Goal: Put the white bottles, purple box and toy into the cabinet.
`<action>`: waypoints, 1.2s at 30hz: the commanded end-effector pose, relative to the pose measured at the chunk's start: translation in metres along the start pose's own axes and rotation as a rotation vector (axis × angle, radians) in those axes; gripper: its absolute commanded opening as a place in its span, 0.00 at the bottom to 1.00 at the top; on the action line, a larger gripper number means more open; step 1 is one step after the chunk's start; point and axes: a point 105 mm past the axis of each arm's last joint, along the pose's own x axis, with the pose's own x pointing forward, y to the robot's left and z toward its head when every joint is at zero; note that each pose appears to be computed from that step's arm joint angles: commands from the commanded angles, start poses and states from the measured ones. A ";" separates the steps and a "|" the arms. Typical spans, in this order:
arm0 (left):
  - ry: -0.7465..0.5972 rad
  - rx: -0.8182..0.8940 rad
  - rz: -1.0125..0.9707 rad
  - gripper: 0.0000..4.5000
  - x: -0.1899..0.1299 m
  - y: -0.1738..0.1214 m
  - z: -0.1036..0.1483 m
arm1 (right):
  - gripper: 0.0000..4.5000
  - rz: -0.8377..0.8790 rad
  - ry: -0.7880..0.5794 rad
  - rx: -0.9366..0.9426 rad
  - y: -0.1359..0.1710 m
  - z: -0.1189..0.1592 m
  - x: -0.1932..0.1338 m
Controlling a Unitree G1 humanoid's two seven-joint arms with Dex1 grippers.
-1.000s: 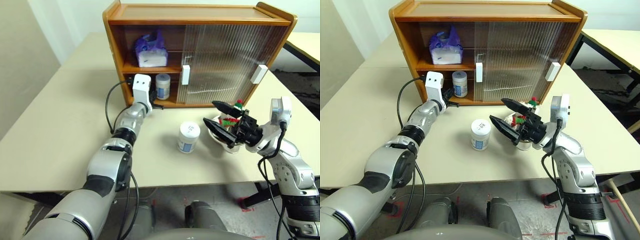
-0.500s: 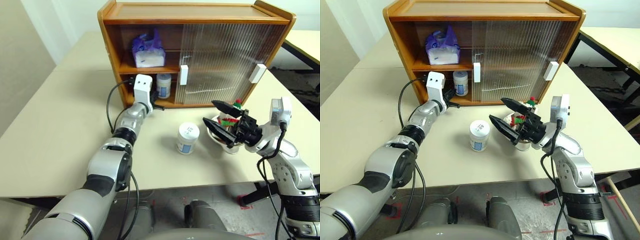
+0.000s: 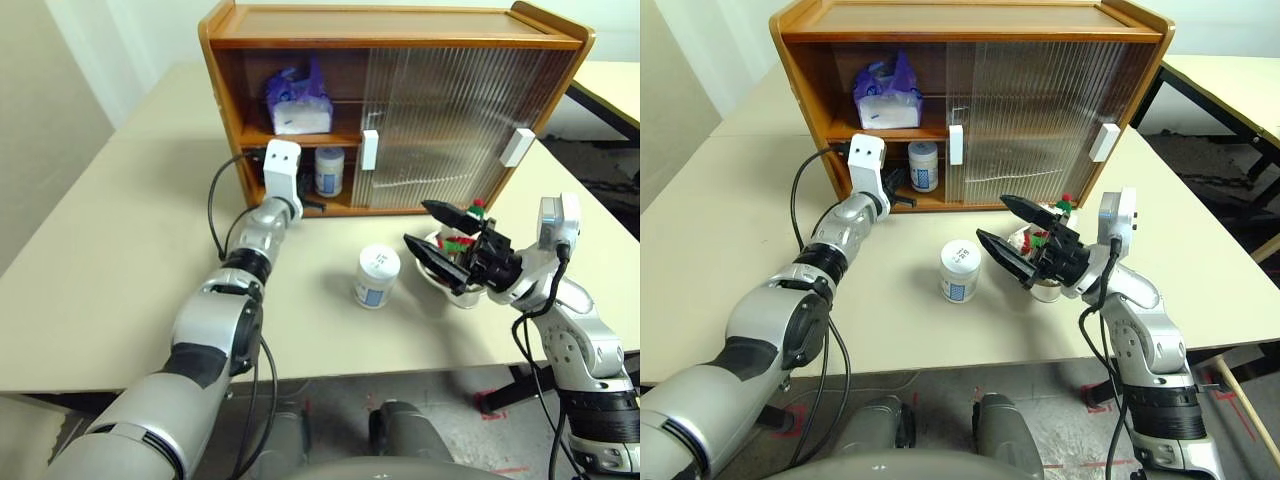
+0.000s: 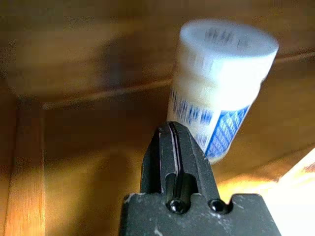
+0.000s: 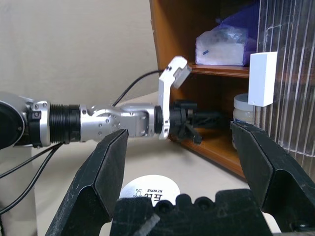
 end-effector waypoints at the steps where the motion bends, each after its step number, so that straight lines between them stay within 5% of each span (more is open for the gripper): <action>1: 0.030 0.012 0.020 0.01 0.001 0.002 -0.004 | 1.00 -0.002 0.000 -0.017 0.001 0.004 0.000; 26: 0.046 0.093 -0.214 0.01 0.005 -0.045 -0.003 | 1.00 -0.028 0.001 -0.019 0.005 0.008 -0.002; 36: 0.037 0.032 -0.092 0.01 -0.003 -0.008 -0.014 | 1.00 -0.011 -0.002 -0.008 0.006 0.006 0.002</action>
